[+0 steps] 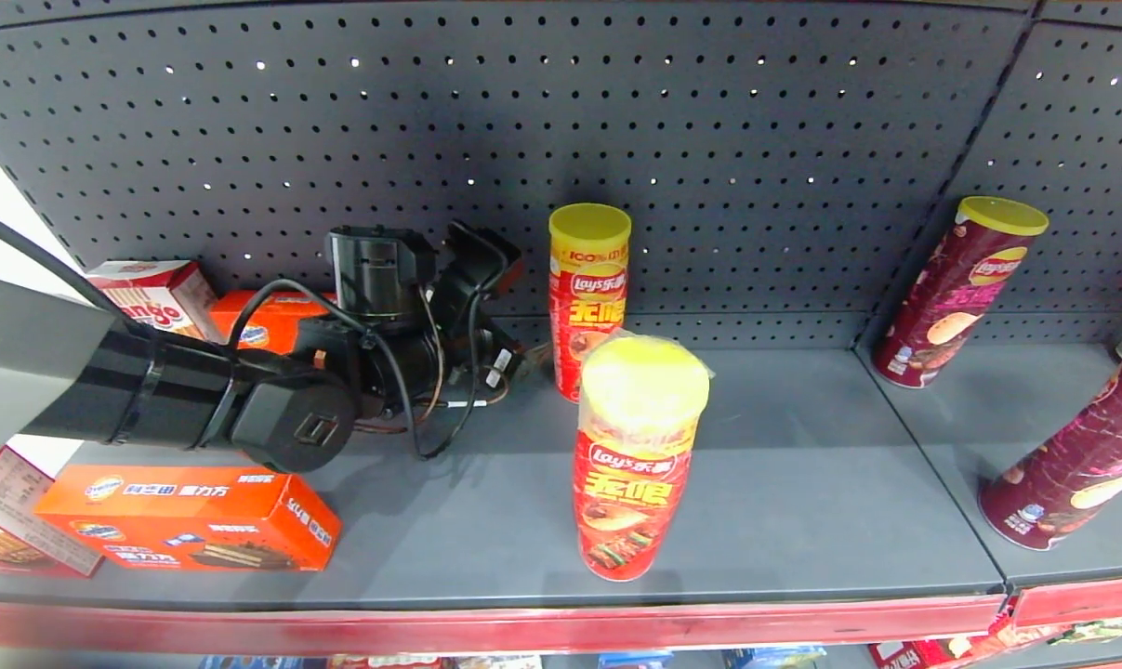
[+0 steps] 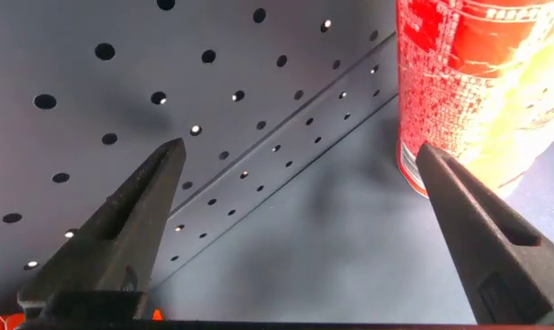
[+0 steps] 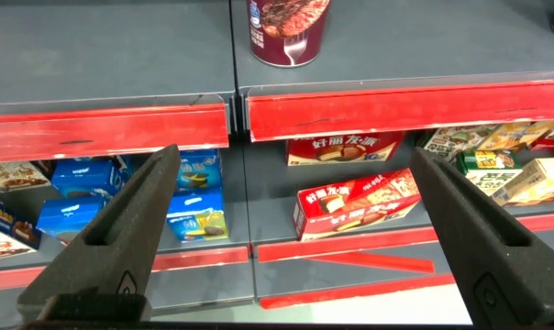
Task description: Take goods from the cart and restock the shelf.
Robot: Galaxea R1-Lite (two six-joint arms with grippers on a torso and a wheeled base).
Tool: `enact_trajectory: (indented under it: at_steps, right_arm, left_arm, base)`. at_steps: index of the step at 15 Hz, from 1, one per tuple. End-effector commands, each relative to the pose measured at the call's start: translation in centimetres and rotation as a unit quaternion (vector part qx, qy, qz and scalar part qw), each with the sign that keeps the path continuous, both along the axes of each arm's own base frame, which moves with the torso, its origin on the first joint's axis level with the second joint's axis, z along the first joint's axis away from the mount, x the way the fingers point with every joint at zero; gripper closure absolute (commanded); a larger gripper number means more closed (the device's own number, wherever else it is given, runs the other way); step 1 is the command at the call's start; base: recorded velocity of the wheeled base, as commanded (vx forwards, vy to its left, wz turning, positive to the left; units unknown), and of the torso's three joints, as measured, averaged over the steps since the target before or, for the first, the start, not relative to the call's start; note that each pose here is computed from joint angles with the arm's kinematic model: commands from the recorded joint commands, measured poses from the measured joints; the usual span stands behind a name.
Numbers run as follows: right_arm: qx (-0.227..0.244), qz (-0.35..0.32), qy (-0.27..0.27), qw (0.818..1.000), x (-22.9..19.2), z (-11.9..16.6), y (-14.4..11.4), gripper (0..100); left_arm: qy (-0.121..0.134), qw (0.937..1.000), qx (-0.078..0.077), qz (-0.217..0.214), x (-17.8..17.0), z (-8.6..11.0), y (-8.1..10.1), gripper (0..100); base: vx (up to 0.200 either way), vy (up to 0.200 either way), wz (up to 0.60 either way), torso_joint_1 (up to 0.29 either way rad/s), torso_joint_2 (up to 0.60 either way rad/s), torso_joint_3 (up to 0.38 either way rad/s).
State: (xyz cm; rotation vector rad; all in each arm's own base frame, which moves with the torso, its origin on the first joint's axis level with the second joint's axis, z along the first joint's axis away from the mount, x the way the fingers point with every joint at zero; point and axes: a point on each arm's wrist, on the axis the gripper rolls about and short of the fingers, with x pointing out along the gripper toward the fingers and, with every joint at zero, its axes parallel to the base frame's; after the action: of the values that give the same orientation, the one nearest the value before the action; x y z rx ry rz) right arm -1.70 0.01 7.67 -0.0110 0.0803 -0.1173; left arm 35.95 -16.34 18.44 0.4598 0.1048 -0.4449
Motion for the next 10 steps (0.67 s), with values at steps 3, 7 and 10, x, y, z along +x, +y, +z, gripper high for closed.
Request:
enact_trajectory:
  at_steps: [3, 7, 10]
  right_arm:
    - [0.0, 0.0, 0.001, 1.0, 0.0, 0.0, 0.0, 0]
    - [0.0, 0.0, 0.001, 1.0, 0.0, 0.0, 0.0, 0]
    - [0.0, 0.0, 0.002, 1.0, 0.0, 0.0, 0.0, 0]
  left_arm:
    - [-0.02, 0.9997, -0.008, 0.008, -1.3, 1.2, 0.8, 0]
    - [-0.048, 0.9974, -0.043, 0.032, -5.8, 3.7, 2.8, 0]
    - [-0.054, 0.9965, -0.05, 0.04, -9.6, 4.6, 5.0, 0]
  base:
    - [0.0, 0.0, 0.0, 0.0, 0.0, 0.0]
    - [0.0, 0.0, 0.0, 0.0, 0.0, 0.0]
    - [0.0, 0.0, 0.0, 0.0, 0.0, 0.0]
